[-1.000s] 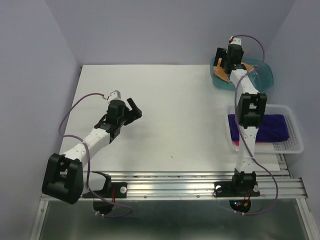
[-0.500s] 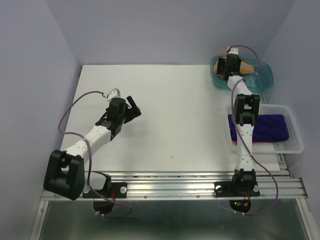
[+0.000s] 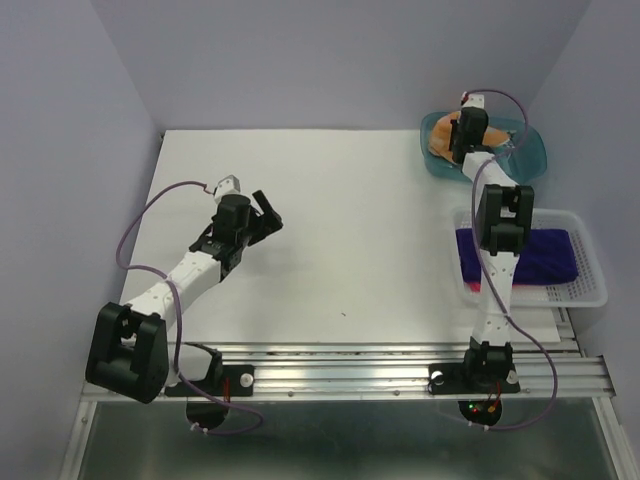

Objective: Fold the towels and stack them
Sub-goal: Grab crumpled towel, then move the towel to the center of the board

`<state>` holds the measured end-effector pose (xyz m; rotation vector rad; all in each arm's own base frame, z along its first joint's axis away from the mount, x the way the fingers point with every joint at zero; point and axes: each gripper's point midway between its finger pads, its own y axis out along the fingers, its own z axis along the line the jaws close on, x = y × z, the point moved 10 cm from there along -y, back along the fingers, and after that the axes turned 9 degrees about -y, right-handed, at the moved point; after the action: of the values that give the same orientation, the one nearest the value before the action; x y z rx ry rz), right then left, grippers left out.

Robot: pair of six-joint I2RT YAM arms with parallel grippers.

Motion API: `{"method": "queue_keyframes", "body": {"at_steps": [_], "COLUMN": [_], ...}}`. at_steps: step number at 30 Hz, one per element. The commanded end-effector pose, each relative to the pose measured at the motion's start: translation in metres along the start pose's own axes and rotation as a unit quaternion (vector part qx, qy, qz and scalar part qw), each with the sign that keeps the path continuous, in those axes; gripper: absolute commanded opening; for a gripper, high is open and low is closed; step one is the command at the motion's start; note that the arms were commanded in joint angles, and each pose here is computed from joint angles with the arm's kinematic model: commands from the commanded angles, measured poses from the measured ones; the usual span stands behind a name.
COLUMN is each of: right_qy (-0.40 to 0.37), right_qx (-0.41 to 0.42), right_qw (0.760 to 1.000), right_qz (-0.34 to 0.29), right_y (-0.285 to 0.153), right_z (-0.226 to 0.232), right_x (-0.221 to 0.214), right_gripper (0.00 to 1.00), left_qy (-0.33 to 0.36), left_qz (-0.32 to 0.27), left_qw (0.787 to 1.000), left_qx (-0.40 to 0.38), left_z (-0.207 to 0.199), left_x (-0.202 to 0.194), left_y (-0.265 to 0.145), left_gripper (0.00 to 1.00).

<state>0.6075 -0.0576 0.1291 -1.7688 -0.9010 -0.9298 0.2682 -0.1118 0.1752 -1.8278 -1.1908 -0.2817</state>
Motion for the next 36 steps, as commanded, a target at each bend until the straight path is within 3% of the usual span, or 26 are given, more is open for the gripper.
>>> {"method": "queue_keyframes", "body": {"at_steps": [1,3,5,11,15,17,19,22,24,25,26,28,30,31,33,36], "right_qy": [0.042,0.045,0.031,-0.003,-0.025,-0.023,-0.017,-0.012,0.01,0.02,0.027,0.046,0.072,0.066,0.098,0.159], "right_qx": [-0.013,-0.013,-0.013,-0.003,0.1,0.189,0.277,0.349,0.369,0.359,0.344,0.262,0.167,0.165,0.104,0.15], "right_qw": [0.991,0.982,0.982,0.968,0.95,0.926,0.906,0.896,0.909,0.92,0.932,0.963,0.983,0.984,0.99,0.975], "right_qz": [-0.128,-0.184,-0.184,-0.253,-0.294,-0.326,-0.32,-0.273,-0.191,-0.157,-0.111,-0.037,0.011,0.022,0.019,-0.033], "right_y": [-0.072,-0.111,-0.129,-0.218,-0.281,-0.318,-0.337,-0.346,-0.341,-0.338,-0.334,-0.328,-0.329,-0.333,-0.345,-0.371], "right_z": [-0.025,-0.023,-0.013,0.013,0.043,0.06,0.076,0.084,0.093,0.094,0.095,0.086,0.072,0.069,0.052,0.042], "right_x": [0.084,0.113,0.105,0.149,0.175,0.185,0.177,0.142,0.092,0.074,0.049,0.003,-0.023,-0.033,-0.047,-0.048], "right_gripper": [0.01,0.01,0.01,0.01,0.01,0.01,0.01,0.02,0.25,0.71,1.0,1.0,1.0,1.0,1.0,1.0], "left_qy": [-0.011,-0.012,-0.015,-0.021,-0.026,-0.029,-0.034,-0.044,-0.053,-0.056,-0.057,-0.058,-0.059,-0.061,-0.06,-0.058], "left_qz": [-0.034,-0.036,-0.039,-0.055,-0.067,-0.075,-0.081,-0.086,-0.092,-0.096,-0.096,-0.094,-0.085,-0.083,-0.069,-0.04], "left_qw": [0.998,0.998,0.997,0.993,0.991,0.989,0.988,0.988,0.988,0.987,0.988,0.988,0.99,0.99,0.991,0.991], "left_qx": [-0.045,-0.053,-0.063,-0.098,-0.115,-0.124,-0.127,-0.117,-0.11,-0.112,-0.111,-0.104,-0.092,-0.093,-0.096,-0.118], "left_z": [-0.012,-0.012,-0.01,-0.01,-0.007,-0.004,0.0,0.009,0.016,0.017,0.019,0.022,0.026,0.026,0.028,0.027], "left_x": [0.013,0.013,0.011,0.012,0.012,0.011,0.009,0.005,0.001,0.001,0.001,-0.001,-0.005,-0.005,-0.01,-0.018], "left_y": [-0.018,-0.022,-0.029,-0.047,-0.06,-0.067,-0.075,-0.081,-0.085,-0.089,-0.09,-0.092,-0.092,-0.092,-0.09,-0.084], "left_gripper": [0.99,0.99,0.99,0.99,0.99,0.99,0.99,0.99,0.99,0.99,0.99,0.99,0.99,0.99,0.99,0.99]}}
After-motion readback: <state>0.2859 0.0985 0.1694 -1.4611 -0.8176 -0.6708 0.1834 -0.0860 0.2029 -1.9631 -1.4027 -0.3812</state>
